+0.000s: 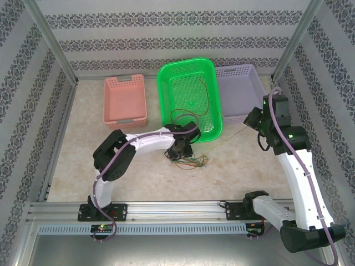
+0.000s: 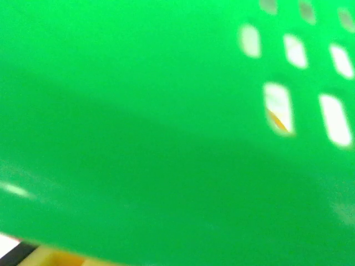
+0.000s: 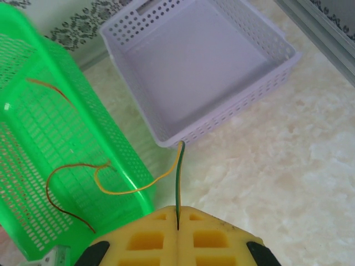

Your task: Untangle the cables

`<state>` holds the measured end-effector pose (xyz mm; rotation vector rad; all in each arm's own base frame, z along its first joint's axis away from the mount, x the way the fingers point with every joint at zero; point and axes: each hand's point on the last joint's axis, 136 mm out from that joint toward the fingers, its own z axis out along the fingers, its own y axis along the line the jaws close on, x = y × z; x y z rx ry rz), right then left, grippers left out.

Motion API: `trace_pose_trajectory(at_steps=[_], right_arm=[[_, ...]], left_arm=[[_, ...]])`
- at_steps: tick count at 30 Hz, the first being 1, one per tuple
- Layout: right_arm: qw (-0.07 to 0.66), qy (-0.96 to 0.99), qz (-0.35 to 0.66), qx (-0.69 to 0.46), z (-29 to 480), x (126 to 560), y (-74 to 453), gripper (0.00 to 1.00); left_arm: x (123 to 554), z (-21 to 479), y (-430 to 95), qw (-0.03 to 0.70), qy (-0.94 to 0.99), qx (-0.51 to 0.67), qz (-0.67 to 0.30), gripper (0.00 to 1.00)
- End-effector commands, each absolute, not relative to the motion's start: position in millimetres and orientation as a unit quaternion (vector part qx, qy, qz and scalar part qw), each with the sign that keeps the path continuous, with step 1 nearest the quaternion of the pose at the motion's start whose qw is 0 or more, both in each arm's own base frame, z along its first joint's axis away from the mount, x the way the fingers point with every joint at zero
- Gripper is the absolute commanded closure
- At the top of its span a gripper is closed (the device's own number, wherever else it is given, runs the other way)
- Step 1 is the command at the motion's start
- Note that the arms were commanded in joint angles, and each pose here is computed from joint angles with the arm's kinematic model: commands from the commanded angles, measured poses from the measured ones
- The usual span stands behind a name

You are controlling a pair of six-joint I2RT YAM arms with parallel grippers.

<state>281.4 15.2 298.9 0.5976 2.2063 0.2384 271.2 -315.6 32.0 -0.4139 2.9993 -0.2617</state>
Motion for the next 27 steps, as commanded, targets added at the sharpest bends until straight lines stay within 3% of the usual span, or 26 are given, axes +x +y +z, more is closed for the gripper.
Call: trace_pose_trajectory(at_steps=[1,10,16,21,27], right_arm=[[0.422,0.872,0.106,0.227,309.3,286.7,18.5,1.00],[0.418,0.873,0.113,0.222,307.3,284.8,21.2,1.00],[0.419,0.875,0.109,0.217,308.2,273.3,19.3,1.00],[0.406,0.881,0.112,0.216,294.2,263.1,20.8,1.00],[0.390,0.889,0.117,0.210,280.8,257.1,24.2,1.00]], left_arm=[[281.4,58.0,-303.0,0.095,0.986,-0.127,-0.057,0.55],[303.6,89.3,-317.2,0.129,0.983,-0.110,-0.073,0.51],[278.1,128.1,-275.4,0.151,0.973,-0.167,-0.057,0.32],[230.5,103.3,-264.1,0.080,0.955,-0.256,-0.125,0.32],[236.5,56.1,-269.1,0.125,0.914,-0.293,-0.249,0.35]])
